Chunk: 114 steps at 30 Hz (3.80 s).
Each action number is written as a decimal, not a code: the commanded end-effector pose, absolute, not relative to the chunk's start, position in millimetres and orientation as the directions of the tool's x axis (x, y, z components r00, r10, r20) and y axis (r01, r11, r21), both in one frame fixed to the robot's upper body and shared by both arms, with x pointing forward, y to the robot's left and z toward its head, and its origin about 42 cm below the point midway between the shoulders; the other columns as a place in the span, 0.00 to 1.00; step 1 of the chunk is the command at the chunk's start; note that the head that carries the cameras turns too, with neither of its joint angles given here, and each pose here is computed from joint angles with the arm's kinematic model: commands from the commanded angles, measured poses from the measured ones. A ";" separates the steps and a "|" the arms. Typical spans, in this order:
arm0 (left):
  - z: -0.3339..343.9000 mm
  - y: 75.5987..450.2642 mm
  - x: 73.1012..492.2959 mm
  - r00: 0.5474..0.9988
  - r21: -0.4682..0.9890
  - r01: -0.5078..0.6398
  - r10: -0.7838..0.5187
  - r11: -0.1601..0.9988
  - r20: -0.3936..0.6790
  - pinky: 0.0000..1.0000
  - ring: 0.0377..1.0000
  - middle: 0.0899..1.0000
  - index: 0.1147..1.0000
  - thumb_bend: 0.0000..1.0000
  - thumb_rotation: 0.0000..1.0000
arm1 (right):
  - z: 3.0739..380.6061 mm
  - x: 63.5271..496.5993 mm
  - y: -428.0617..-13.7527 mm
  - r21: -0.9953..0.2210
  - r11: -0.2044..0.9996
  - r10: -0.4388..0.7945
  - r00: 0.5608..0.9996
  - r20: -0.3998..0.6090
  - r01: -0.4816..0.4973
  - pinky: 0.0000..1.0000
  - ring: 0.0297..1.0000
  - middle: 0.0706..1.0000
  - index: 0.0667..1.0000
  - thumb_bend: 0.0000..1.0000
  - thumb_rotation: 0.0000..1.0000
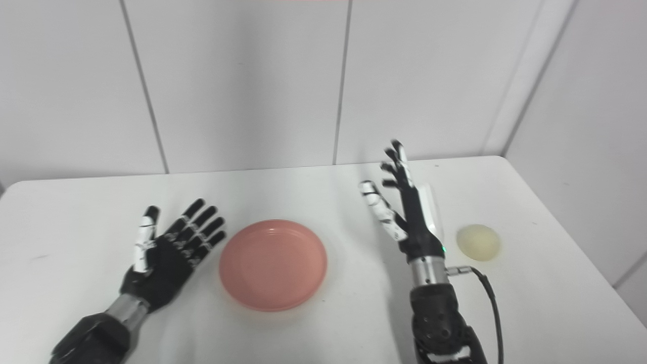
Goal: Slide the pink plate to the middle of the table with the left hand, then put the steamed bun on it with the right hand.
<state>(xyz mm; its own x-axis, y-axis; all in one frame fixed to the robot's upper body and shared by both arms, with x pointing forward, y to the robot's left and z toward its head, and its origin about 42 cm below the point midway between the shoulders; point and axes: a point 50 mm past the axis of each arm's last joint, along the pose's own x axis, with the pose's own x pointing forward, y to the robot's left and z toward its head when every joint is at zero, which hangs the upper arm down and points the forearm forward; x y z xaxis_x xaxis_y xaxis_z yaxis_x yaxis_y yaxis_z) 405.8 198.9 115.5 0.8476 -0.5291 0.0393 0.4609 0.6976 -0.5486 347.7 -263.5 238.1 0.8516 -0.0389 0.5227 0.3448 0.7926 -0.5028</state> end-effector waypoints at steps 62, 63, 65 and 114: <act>53.9 276.2 384.7 0.876 -0.588 0.235 -0.431 0.774 -0.217 0.83 0.84 0.86 0.86 0.65 0.90 | 281.3 333.5 -455.8 -0.954 0.290 -0.464 0.884 -0.067 0.079 0.87 0.95 0.96 0.96 1.00 0.52; 53.9 276.5 384.6 0.876 -0.588 0.235 -0.431 0.774 -0.217 0.83 0.84 0.86 0.86 0.65 0.89 | 278.6 336.0 -456.5 -0.951 0.302 -0.457 0.886 -0.079 0.071 0.86 0.95 0.96 0.95 1.00 0.51; 54.0 276.9 384.5 0.876 -0.587 0.235 -0.431 0.774 -0.217 0.83 0.84 0.86 0.86 0.65 0.89 | 274.6 339.5 -457.5 -0.943 0.328 -0.449 0.889 -0.096 0.063 0.86 0.95 0.95 0.95 1.00 0.49; 66.0 278.3 378.6 0.871 -0.582 0.246 -0.440 0.775 -0.218 0.84 0.86 0.88 0.88 0.65 0.89 | 249.8 366.1 -467.9 -0.951 0.282 -0.390 0.891 -0.232 -0.124 0.67 0.73 0.74 0.72 0.93 0.20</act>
